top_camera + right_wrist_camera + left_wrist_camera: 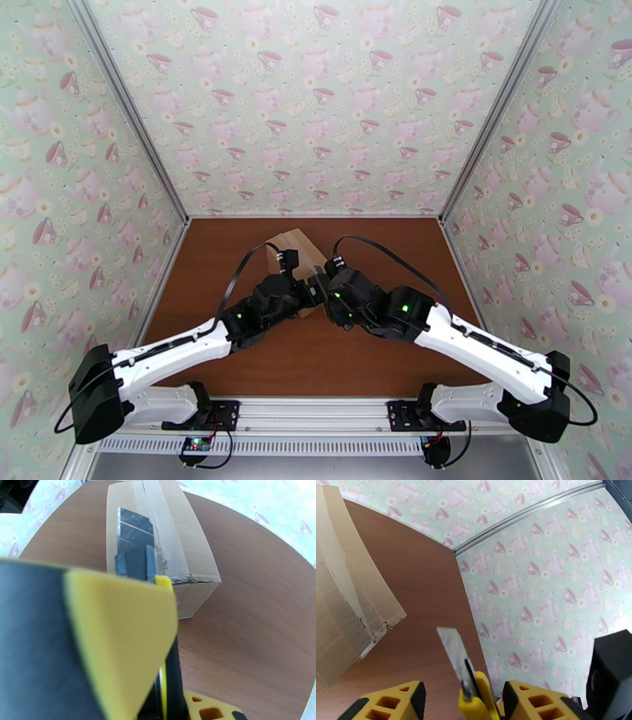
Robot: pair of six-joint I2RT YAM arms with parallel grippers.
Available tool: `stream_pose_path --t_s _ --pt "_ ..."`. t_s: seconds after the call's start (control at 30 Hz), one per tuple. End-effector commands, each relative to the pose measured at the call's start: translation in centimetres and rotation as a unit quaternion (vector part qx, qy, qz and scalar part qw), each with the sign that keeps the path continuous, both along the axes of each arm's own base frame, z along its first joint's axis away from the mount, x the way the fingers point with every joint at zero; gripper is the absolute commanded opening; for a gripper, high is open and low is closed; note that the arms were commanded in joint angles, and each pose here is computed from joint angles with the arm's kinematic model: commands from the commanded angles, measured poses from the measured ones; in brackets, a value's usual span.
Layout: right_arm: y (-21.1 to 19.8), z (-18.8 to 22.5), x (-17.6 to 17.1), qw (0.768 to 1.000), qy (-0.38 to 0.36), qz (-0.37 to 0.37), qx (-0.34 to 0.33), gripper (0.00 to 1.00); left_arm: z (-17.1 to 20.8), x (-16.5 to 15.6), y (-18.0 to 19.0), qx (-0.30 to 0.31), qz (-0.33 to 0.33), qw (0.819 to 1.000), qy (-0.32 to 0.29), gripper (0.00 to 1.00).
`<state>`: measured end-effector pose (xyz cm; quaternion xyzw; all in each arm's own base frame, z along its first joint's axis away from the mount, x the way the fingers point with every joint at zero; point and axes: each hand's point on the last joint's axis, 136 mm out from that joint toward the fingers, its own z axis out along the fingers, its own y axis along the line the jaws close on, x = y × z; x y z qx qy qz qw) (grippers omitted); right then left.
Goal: Unpack the express box
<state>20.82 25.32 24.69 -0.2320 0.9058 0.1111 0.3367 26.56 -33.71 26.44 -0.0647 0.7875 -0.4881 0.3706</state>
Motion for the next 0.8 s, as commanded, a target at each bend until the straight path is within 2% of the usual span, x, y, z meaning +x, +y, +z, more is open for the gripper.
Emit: stream_pose_path --t_s 0.0,0.17,0.27,0.33,0.47,0.7,0.77 --pt "0.8 1.1 -0.2 0.999 -0.011 0.016 0.029 0.0 0.6 0.1 -1.1 -0.012 -0.019 1.0 -0.003 0.54" --pt "1.1 1.2 -0.2 0.999 -0.012 0.021 0.029 0.0 0.6 0.3 -1.9 -0.014 -0.031 0.999 -0.001 0.53" --pt "1.2 1.3 -0.1 0.999 -0.015 0.023 0.03 0.0 0.5 0.4 -2.3 -0.013 -0.038 0.999 0.002 0.46" --pt "1.2 1.4 0.0 0.999 -0.019 0.023 0.031 0.0 0.4 0.4 -2.5 -0.012 -0.041 0.999 0.004 0.33" --pt "1.2 1.3 0.2 0.999 -0.022 0.02 0.024 0.0 0.3 0.5 -2.5 -0.013 -0.04 0.999 0.007 0.0" --pt "1.8 0.9 0.4 0.999 -0.021 0.019 0.038 0.0 1.4 0.7 -1.9 -0.02 -0.036 0.999 -0.007 0.0" --pt "1.9 0.9 0.3 0.999 -0.022 0.019 0.044 0.17 1.9 0.8 -1.7 -0.023 -0.035 0.999 -0.012 0.0"
